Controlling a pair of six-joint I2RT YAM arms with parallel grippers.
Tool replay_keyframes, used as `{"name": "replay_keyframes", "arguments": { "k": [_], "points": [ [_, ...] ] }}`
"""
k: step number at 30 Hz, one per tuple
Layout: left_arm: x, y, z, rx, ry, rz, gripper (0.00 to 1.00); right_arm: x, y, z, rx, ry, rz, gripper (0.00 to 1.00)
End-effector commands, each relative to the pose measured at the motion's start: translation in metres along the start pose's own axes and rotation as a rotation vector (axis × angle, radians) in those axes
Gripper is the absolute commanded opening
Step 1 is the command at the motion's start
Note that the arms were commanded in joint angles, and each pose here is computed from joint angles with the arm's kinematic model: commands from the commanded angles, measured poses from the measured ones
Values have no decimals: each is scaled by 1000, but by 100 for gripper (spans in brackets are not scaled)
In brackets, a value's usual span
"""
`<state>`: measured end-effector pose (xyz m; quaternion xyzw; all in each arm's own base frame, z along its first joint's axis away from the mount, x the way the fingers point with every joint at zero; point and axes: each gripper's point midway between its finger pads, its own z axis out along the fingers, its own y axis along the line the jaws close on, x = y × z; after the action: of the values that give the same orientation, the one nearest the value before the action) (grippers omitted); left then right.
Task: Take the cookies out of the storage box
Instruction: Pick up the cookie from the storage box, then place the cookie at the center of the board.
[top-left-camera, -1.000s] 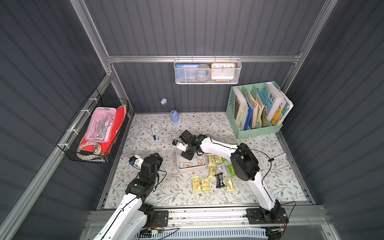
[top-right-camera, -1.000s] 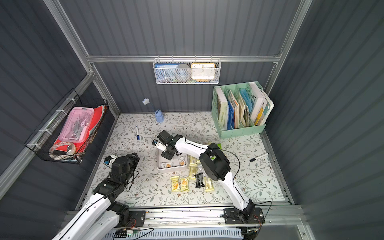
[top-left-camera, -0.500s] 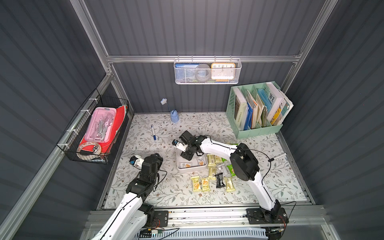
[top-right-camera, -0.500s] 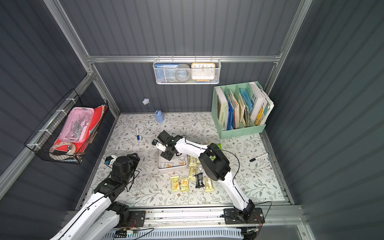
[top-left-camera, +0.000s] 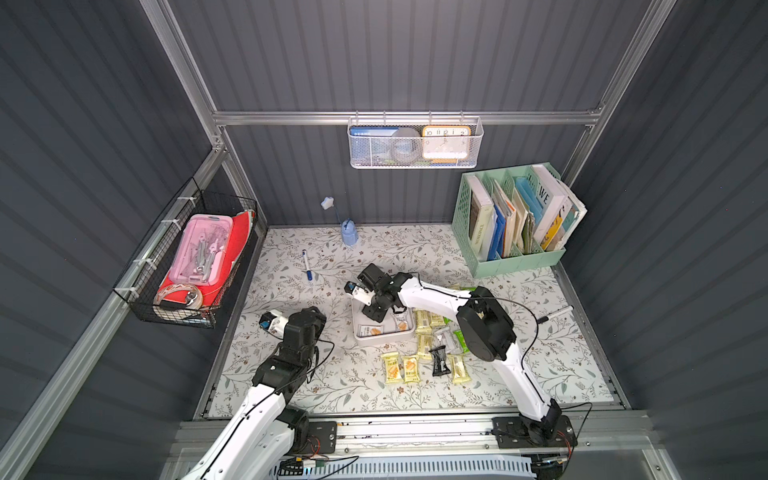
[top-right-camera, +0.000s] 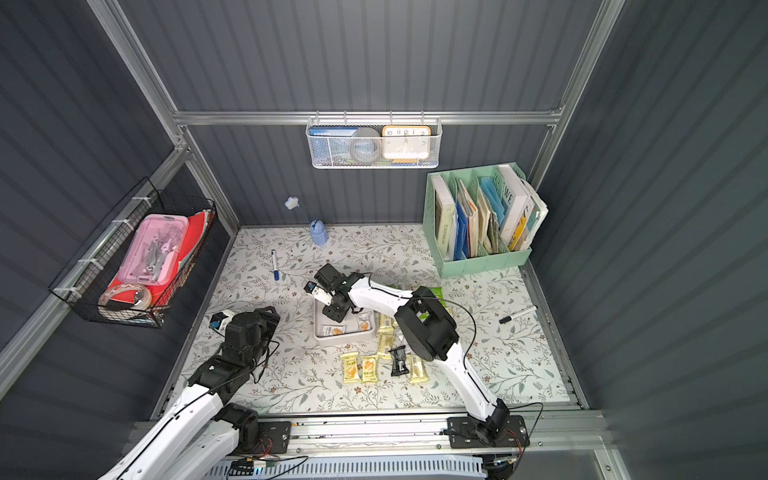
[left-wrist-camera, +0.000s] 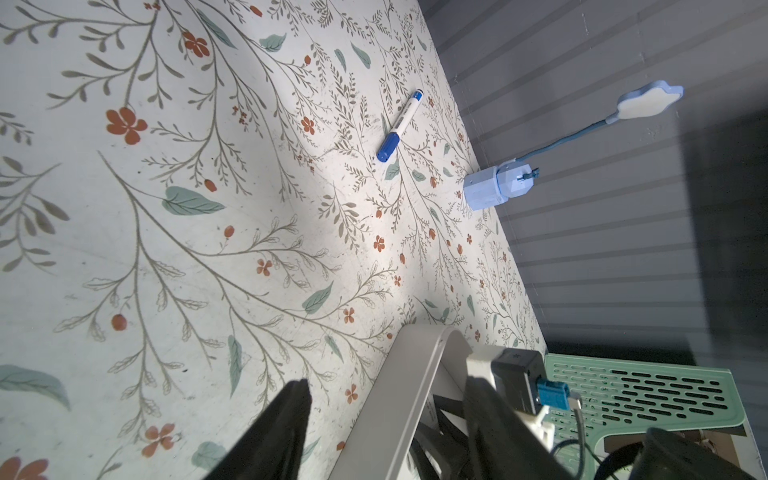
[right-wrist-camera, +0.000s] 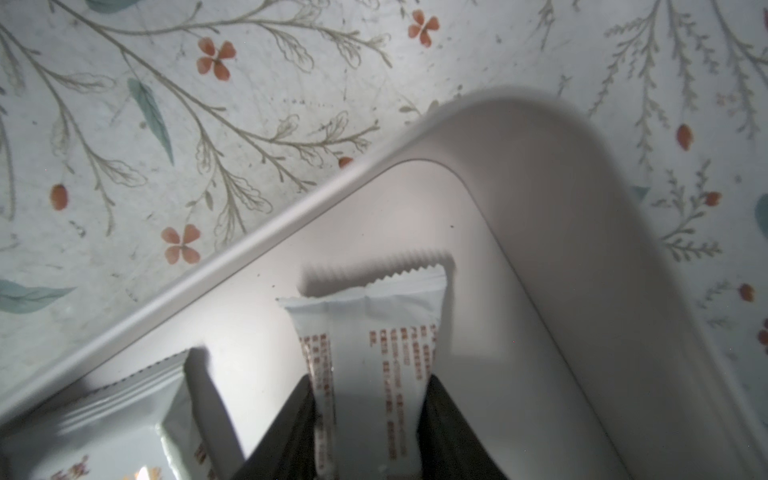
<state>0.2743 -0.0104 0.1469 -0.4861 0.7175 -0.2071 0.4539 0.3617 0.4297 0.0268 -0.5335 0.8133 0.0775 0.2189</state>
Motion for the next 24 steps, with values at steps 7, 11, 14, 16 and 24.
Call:
{"name": "replay_keyframes", "arguments": {
  "k": [7, 11, 14, 16, 24],
  "points": [
    [-3, -8, -4, 17, 3, 11, 64, -20, -3, -42, 23, -59, 44, 32],
    [-3, -11, -4, 22, 9, 17, 64, -21, 1, -68, 27, -96, 58, 31],
    [-4, -14, -5, 28, 10, 18, 64, -17, 7, -88, 37, -115, 60, 31],
    [-2, -14, -4, 30, 18, 13, 64, -16, 16, -104, 34, -134, 60, 31],
    [-8, -8, -10, 18, -8, -44, 64, 2, 88, -136, -100, -188, 84, 29]
  ]
}}
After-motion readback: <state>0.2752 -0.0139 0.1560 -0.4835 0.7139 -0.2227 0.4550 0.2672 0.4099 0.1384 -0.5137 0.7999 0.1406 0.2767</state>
